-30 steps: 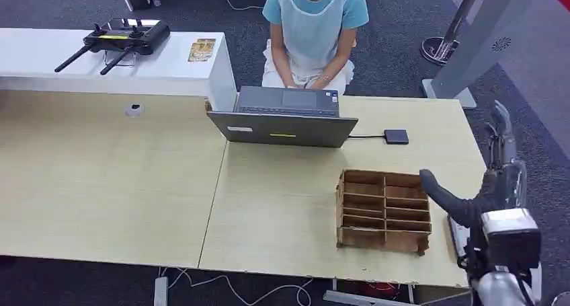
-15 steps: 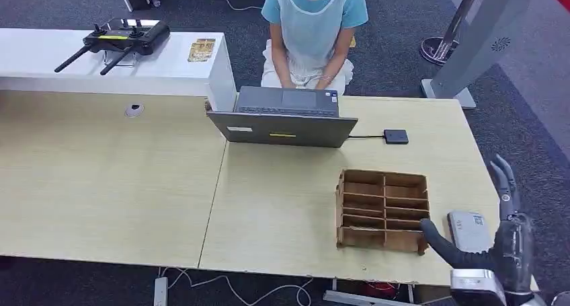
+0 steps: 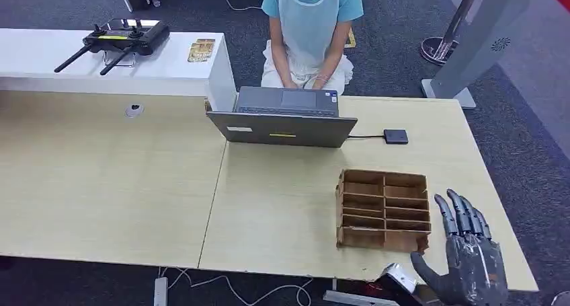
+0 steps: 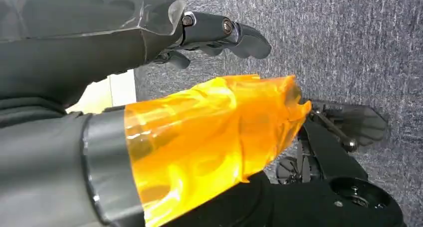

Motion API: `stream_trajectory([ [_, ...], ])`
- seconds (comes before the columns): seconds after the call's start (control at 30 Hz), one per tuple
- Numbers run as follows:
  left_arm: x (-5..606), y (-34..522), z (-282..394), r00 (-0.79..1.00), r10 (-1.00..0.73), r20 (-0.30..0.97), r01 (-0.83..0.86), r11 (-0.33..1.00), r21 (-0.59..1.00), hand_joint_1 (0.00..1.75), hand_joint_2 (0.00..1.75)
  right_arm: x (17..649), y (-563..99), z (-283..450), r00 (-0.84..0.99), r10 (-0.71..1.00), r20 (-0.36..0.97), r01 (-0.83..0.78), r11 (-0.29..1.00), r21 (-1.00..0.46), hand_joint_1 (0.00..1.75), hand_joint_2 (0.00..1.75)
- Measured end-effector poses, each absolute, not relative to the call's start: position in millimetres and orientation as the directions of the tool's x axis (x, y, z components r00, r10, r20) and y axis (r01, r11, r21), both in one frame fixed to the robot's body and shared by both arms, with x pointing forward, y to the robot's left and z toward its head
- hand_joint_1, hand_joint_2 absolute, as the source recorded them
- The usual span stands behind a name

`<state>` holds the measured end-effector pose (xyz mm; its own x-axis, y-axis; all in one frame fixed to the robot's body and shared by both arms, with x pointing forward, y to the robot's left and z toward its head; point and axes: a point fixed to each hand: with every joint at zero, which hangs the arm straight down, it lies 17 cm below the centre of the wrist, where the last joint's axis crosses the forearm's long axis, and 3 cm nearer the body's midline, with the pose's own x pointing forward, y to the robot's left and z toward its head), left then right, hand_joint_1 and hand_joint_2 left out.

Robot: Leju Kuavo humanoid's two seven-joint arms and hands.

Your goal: Pass the card to the sensor for recognition and then transmit it.

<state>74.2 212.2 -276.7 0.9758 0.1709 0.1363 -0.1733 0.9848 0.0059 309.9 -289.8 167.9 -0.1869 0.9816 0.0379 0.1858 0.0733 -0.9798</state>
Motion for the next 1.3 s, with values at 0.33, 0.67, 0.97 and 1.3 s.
stream_trajectory([
  [0.33, 76.4, 206.7, -275.7, 0.975, 0.175, 0.138, -0.177, 0.984, -0.001, 0.0, 0.0, 327.3, -285.0, 136.8, -0.193, 0.981, 0.009, 0.101, 0.029, -0.994, 0.0, 1.75],
  [0.67, 78.3, 205.8, -275.3, 0.975, 0.175, 0.14, -0.177, 0.984, -0.003, 0.0, 0.0, 348.8, -288.8, 116.6, -0.195, 0.981, 0.002, 0.045, 0.011, -0.999, 0.0, 1.75],
  [0.97, 78.9, 206.0, -275.3, 0.973, 0.182, 0.14, -0.184, 0.983, 0.0, 0.0, 0.0, 364.6, -313.2, 110.3, -0.121, 0.989, -0.084, 0.032, -0.081, -0.996, 0.0, 1.75],
  [1.3, 79.0, 206.1, -275.3, 0.973, 0.183, 0.14, -0.185, 0.983, 0.004, 0.0, 0.0, 369.6, -321.6, 99.4, -0.101, 0.991, -0.087, -0.007, -0.089, -0.996, 0.0, 1.75],
])
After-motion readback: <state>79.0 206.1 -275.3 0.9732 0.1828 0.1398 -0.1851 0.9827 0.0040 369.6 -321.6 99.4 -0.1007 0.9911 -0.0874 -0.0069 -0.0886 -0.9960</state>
